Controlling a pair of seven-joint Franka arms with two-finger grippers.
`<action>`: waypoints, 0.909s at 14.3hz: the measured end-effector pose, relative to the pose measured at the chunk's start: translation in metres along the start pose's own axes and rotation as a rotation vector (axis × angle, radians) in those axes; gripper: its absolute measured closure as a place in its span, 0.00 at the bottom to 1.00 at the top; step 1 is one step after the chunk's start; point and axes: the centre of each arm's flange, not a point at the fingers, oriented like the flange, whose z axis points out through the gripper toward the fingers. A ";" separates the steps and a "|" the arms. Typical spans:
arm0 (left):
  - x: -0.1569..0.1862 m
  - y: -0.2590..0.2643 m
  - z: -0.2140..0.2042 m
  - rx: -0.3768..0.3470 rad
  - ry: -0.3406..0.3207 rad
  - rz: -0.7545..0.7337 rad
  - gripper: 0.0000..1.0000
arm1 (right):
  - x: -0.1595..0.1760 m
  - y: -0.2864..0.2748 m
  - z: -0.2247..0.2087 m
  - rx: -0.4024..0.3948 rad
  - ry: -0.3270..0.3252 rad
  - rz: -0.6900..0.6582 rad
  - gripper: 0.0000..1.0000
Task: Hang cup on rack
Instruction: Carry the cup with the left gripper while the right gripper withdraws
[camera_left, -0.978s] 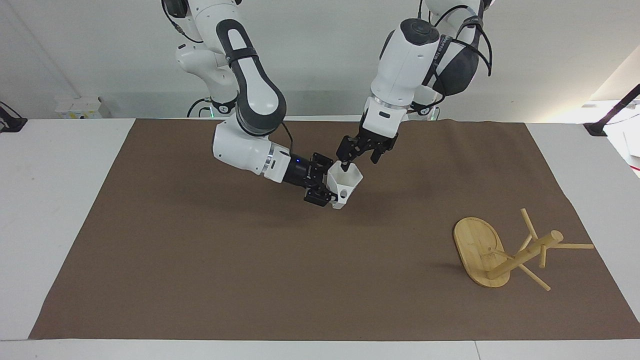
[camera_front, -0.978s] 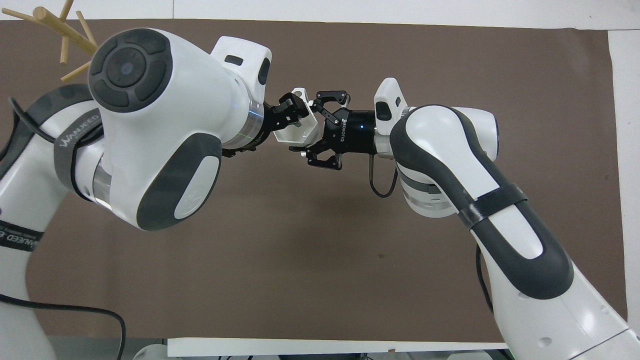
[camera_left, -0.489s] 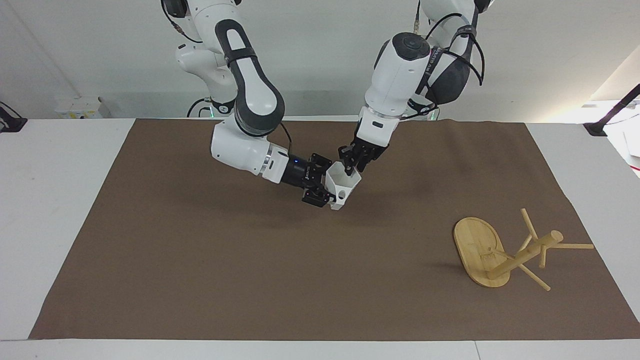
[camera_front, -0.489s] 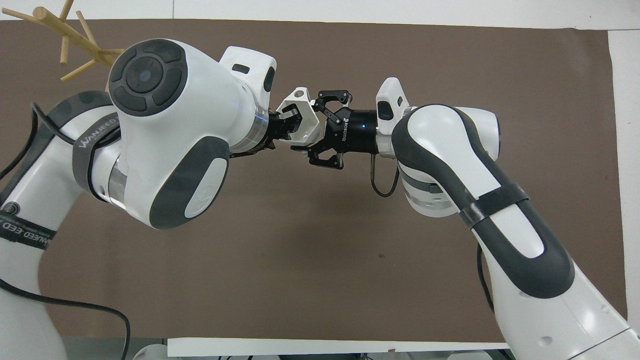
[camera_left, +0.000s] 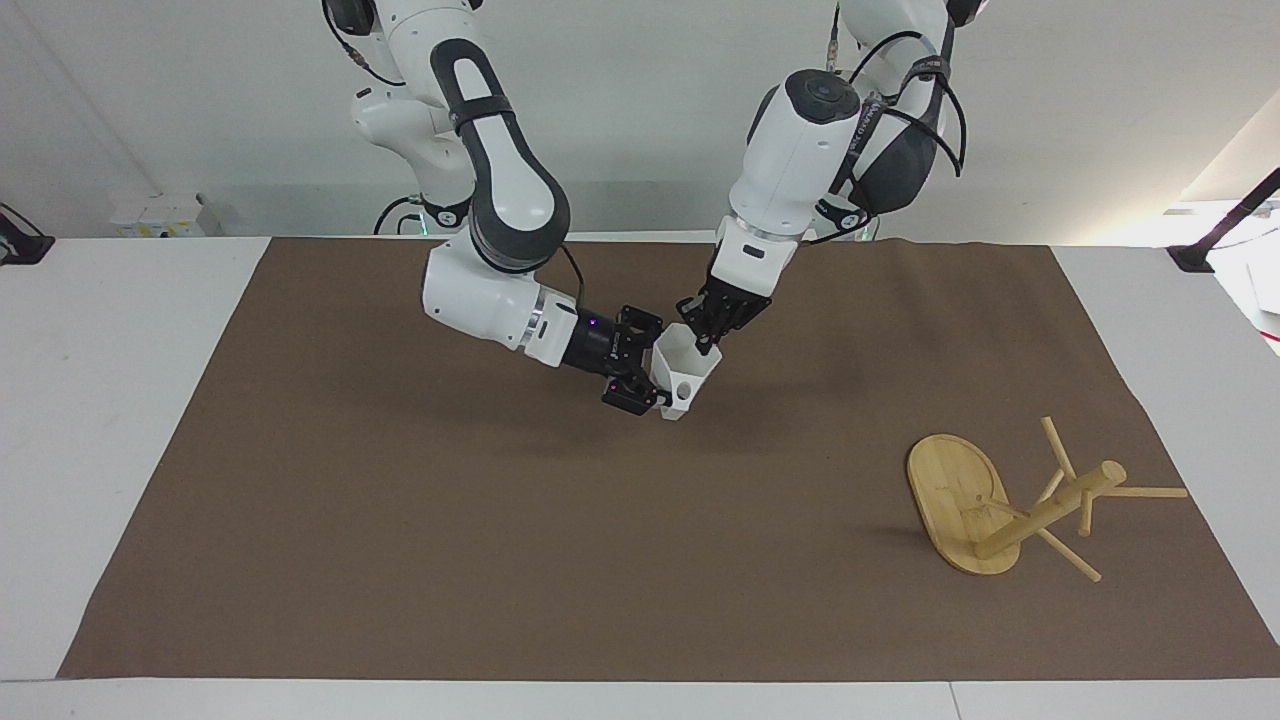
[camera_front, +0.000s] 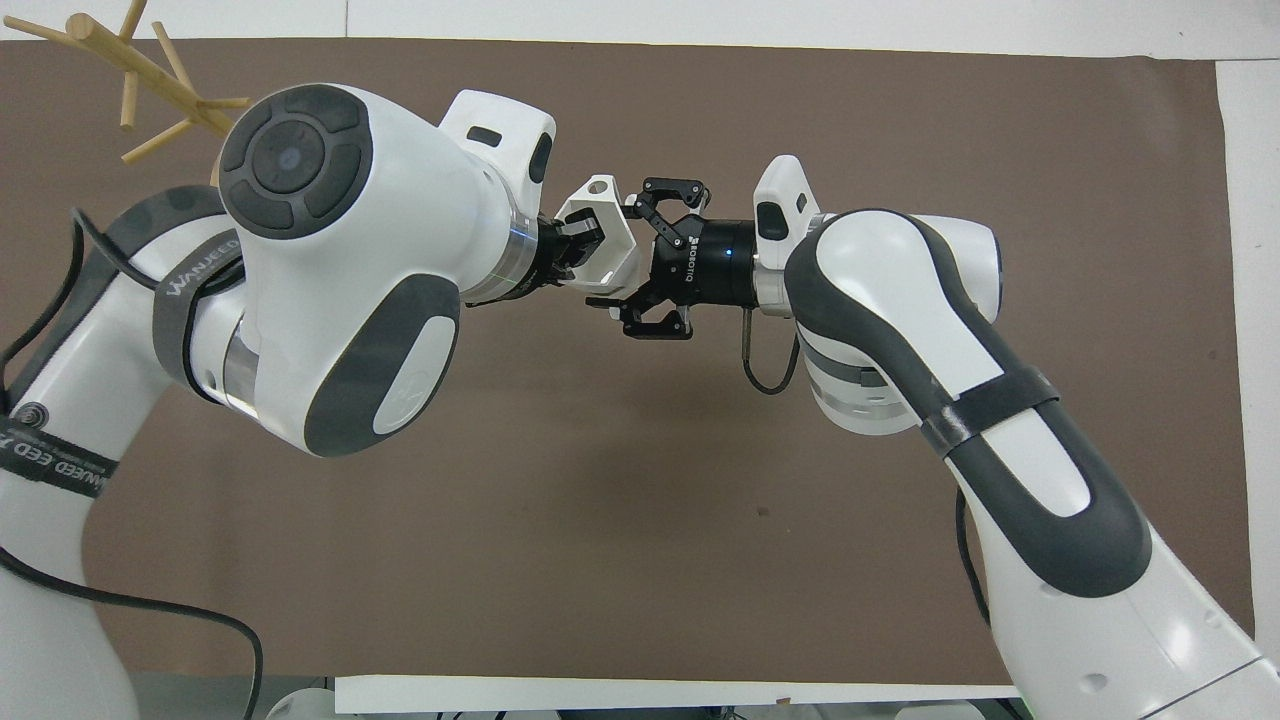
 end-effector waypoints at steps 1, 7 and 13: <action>0.002 -0.001 0.000 -0.002 0.003 0.005 0.96 | -0.002 0.004 -0.006 -0.007 0.003 0.004 0.00; 0.007 -0.003 0.000 -0.006 0.011 0.029 0.96 | -0.065 0.058 -0.130 0.070 -0.153 -0.059 0.00; 0.045 -0.029 -0.009 0.009 0.073 -0.007 0.96 | -0.107 0.071 -0.302 0.045 -0.509 0.090 0.00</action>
